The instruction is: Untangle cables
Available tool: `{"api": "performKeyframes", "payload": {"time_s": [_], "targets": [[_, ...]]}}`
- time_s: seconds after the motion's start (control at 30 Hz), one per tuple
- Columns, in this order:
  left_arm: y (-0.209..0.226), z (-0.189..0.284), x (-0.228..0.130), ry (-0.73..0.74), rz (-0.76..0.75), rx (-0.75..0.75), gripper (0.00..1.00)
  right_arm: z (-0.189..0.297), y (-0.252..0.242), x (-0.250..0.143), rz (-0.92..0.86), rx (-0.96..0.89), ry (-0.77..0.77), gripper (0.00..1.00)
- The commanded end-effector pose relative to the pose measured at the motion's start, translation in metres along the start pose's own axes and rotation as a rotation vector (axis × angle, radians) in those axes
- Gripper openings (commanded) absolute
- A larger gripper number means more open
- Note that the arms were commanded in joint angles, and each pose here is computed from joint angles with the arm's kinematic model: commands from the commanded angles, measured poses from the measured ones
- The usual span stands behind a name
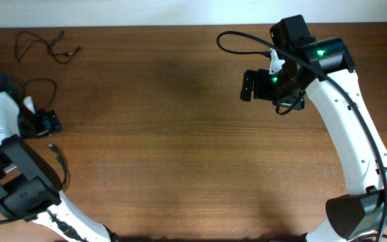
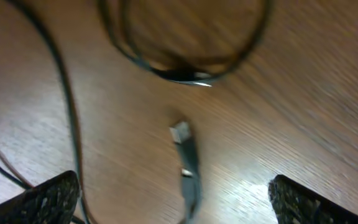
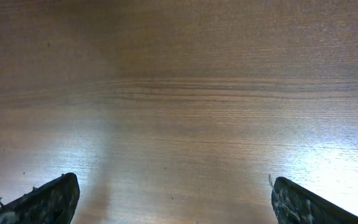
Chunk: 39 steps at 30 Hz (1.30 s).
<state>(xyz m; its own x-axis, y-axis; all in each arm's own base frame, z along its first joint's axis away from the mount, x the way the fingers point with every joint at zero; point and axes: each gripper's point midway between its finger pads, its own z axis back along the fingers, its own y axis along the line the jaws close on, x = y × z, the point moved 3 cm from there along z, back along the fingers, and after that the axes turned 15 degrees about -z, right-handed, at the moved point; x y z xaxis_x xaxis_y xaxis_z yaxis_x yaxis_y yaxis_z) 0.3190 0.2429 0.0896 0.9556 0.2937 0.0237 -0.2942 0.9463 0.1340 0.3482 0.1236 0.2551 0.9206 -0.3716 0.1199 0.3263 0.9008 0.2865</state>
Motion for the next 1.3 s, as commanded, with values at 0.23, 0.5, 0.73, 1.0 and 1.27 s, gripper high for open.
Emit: {"api": "performKeyframes", "payload": {"time_s": [0.23,0.5,0.73,1.0,1.27], "targets": [[0.096,-0.014,-0.024,-0.067,0.335,0.023,0.9,0.002,0.0,0.003,0.009,-0.004,-0.015,0.98],[0.147,-0.053,-0.057,-0.022,0.516,0.021,0.87,0.002,0.0,0.003,0.009,-0.004,-0.015,0.98],[0.181,-0.083,-0.083,-0.009,0.617,0.023,0.76,0.002,0.0,0.003,0.009,-0.004,-0.015,0.98],[0.201,-0.092,-0.078,-0.139,0.678,-0.043,0.52,0.002,0.0,0.003,0.009,-0.004,-0.015,0.98],[0.216,-0.096,-0.081,-0.157,0.693,-0.025,0.08,0.002,0.0,0.003,0.009,-0.004,-0.015,0.98]]}}
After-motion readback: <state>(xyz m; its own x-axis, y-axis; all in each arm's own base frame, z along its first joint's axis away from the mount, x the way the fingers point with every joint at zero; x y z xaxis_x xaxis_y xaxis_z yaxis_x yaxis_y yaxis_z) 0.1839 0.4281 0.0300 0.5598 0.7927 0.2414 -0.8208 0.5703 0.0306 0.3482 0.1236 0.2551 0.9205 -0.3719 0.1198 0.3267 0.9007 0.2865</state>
